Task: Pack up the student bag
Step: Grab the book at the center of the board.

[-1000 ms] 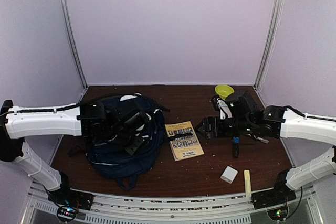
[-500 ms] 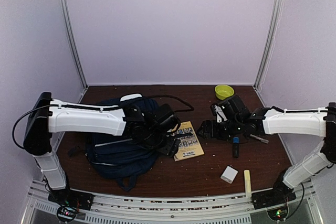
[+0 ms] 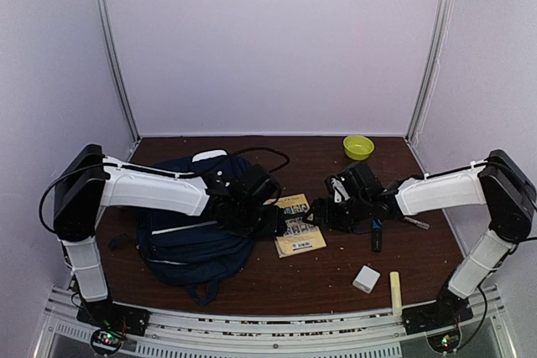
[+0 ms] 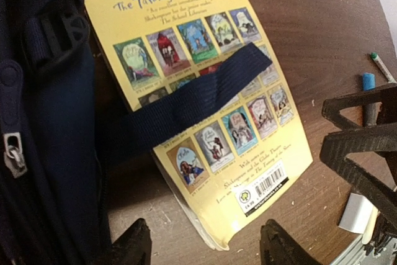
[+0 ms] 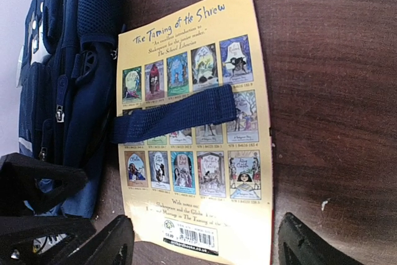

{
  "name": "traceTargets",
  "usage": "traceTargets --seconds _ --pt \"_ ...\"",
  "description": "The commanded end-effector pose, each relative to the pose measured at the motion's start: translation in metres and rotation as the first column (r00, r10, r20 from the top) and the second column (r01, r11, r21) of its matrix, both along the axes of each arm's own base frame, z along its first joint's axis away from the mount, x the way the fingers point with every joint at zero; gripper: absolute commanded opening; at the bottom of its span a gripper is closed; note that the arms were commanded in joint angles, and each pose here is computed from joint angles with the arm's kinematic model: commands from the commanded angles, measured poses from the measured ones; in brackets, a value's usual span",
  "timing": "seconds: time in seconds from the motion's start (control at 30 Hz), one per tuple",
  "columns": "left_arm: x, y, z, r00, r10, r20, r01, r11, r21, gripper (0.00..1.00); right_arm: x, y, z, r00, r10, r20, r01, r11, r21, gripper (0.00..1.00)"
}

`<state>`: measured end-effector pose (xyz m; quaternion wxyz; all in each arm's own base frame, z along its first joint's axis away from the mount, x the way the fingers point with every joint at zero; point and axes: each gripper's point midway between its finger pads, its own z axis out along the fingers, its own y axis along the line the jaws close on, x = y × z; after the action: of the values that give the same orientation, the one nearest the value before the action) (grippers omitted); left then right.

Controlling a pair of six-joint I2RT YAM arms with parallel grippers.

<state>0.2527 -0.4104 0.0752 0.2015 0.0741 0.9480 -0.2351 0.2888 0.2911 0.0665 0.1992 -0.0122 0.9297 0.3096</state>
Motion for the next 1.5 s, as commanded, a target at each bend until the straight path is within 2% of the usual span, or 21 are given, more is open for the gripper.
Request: traceTargets --seconds 0.0,0.33,0.47,0.63,0.8,0.9,1.03,1.17,1.2,1.3,1.47 --pt "-0.004 -0.013 -0.013 0.999 -0.008 -0.045 0.006 0.999 -0.046 0.61 0.000 0.004 -0.004 1.000 0.000 -0.009 0.000 1.000 0.032 0.80" --pt "-0.008 -0.039 -0.037 0.991 -0.034 -0.129 0.020 0.994 -0.106 0.59 -0.003 0.011 -0.025 0.998 0.019 -0.059 -0.016 0.999 0.038 0.80" --pt "-0.007 -0.056 -0.035 0.990 -0.048 -0.133 0.018 0.975 -0.220 0.54 -0.006 0.014 -0.032 0.996 0.031 -0.082 -0.027 0.998 0.048 0.79" --pt "-0.003 -0.077 -0.013 0.992 -0.095 -0.086 0.061 0.938 -0.340 0.46 -0.013 0.012 -0.033 0.995 0.034 -0.089 -0.030 0.998 0.051 0.79" --pt "-0.004 -0.090 0.006 0.991 -0.123 -0.049 0.088 0.889 -0.449 0.46 -0.024 0.010 -0.032 0.994 0.044 -0.096 -0.038 0.997 0.067 0.78" --pt "-0.005 -0.090 0.003 0.991 -0.119 -0.069 0.075 0.887 -0.455 0.45 -0.031 0.007 -0.034 0.993 0.044 -0.105 -0.037 0.997 0.070 0.78" --pt "-0.006 -0.074 -0.016 0.990 -0.061 -0.125 0.010 0.927 -0.376 0.36 -0.035 0.002 -0.031 0.994 0.034 -0.101 -0.027 0.997 0.070 0.78" --pt "-0.008 -0.055 -0.027 0.990 -0.008 -0.143 -0.034 0.956 -0.292 0.34 -0.037 -0.004 -0.027 0.996 0.024 -0.087 -0.020 0.998 0.052 0.78" --pt "-0.008 -0.052 -0.027 0.990 -0.001 -0.139 -0.039 0.958 -0.284 0.30 -0.037 -0.005 -0.027 0.996 0.023 -0.089 -0.018 0.999 0.047 0.78" --pt "-0.008 -0.050 -0.027 0.993 -0.007 -0.119 -0.029 0.957 -0.290 0.00 -0.039 -0.008 -0.023 0.997 0.023 -0.080 -0.019 0.999 0.040 0.78" --pt "-0.010 -0.067 0.010 0.997 -0.081 -0.001 0.074 0.920 -0.386 0.00 -0.043 -0.011 -0.004 0.999 0.034 -0.043 -0.031 0.997 0.070 0.79"
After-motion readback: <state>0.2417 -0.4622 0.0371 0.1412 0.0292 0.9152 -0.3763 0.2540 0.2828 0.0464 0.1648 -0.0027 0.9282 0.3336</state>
